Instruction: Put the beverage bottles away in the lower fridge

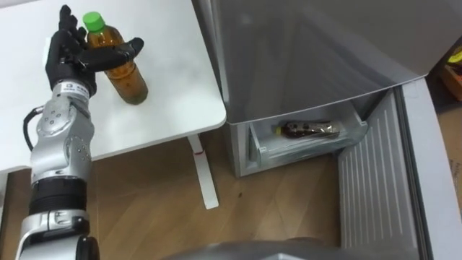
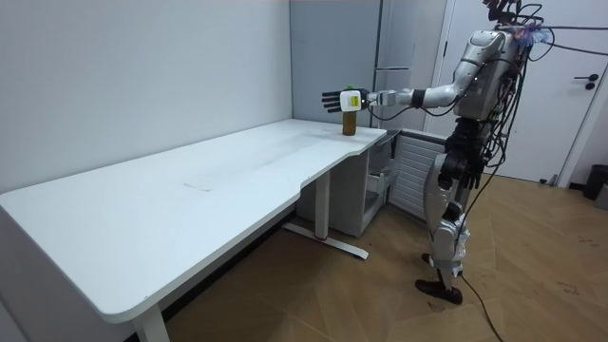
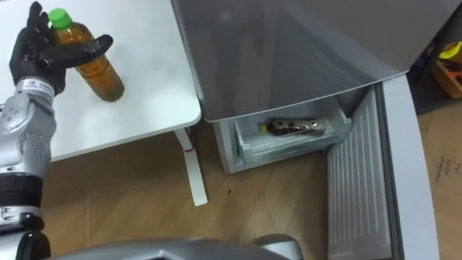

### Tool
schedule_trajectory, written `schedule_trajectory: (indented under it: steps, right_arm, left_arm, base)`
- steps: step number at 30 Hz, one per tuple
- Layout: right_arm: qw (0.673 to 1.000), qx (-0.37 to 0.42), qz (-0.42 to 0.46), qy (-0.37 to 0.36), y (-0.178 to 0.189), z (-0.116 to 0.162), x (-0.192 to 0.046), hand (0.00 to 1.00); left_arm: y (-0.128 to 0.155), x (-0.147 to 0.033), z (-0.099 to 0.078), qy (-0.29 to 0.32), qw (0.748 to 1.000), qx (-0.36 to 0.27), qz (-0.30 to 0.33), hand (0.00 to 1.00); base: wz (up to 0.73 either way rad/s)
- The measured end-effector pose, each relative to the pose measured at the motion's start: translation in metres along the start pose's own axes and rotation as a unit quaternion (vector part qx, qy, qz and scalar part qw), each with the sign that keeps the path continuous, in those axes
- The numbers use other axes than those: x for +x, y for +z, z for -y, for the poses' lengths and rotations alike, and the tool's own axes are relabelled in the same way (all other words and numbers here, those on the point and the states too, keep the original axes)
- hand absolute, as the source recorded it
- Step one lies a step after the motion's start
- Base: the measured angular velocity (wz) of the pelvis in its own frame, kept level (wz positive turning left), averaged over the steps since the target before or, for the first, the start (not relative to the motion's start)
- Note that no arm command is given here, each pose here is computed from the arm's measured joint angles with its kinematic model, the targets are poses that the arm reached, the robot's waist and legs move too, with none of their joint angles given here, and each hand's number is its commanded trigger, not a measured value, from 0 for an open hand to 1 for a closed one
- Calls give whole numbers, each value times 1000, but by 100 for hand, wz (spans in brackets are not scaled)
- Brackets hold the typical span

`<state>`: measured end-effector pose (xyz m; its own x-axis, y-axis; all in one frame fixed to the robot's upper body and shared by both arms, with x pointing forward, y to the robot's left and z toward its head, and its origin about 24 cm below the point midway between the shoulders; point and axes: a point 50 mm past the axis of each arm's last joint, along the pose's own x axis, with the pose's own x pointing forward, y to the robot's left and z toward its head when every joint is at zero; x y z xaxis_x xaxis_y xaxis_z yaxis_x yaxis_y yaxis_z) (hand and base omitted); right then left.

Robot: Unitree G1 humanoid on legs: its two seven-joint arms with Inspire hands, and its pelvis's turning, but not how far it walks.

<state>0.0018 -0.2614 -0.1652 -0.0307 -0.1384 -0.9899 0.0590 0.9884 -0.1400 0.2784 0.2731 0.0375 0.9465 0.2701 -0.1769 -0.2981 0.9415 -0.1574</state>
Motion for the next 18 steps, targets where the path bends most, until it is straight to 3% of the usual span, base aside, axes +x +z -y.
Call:
schedule_trajectory:
  steps: [18]
  right_arm:
    - [1000,0,-11,-2,3,1,-1,0]
  left_arm:
    - [-13,1,-5,-3,999,-4,-54,0]
  base:
    - [0]
